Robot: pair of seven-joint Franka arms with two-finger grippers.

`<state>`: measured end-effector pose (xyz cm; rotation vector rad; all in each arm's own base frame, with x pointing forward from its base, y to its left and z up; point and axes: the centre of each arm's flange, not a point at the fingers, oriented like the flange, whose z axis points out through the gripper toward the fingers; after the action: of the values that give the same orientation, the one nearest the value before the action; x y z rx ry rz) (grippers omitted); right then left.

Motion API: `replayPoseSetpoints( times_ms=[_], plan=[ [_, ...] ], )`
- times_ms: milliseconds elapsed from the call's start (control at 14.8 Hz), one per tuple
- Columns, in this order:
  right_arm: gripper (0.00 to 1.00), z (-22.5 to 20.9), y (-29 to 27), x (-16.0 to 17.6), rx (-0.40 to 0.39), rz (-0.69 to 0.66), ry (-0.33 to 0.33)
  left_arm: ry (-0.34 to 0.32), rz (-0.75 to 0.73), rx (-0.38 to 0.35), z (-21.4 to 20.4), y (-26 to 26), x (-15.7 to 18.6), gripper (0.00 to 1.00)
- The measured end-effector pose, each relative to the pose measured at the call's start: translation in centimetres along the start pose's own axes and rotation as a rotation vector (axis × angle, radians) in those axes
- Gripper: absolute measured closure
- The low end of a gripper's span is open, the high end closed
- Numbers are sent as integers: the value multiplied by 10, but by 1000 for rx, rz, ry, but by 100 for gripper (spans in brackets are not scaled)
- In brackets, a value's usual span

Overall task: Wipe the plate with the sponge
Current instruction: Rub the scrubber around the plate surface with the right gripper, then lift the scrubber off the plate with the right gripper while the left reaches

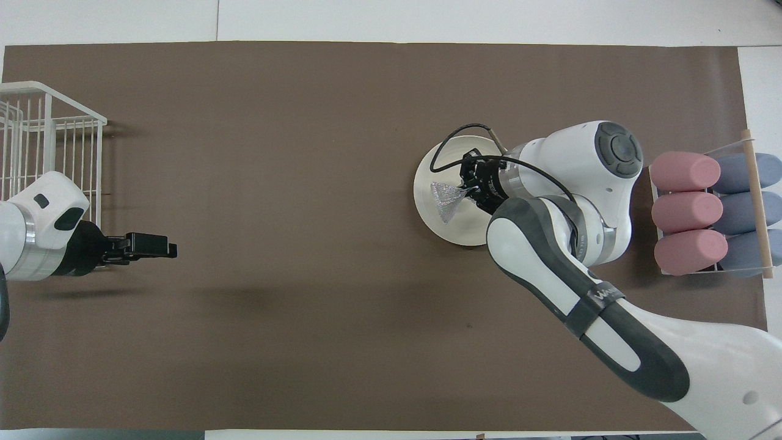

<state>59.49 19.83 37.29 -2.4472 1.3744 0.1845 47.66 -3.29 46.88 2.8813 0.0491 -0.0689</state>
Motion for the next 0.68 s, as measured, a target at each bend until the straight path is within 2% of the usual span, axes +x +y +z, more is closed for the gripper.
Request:
replayPoseSetpoints(
  times_ms=[203,678],
  plan=[
    [89,-69,-6,-31,-30,45,11,10,-9,1,-1,0,1,0],
    [89,-194,14,-126,-119,122,92,45,-46,7,-1,14,4,0]
  ],
)
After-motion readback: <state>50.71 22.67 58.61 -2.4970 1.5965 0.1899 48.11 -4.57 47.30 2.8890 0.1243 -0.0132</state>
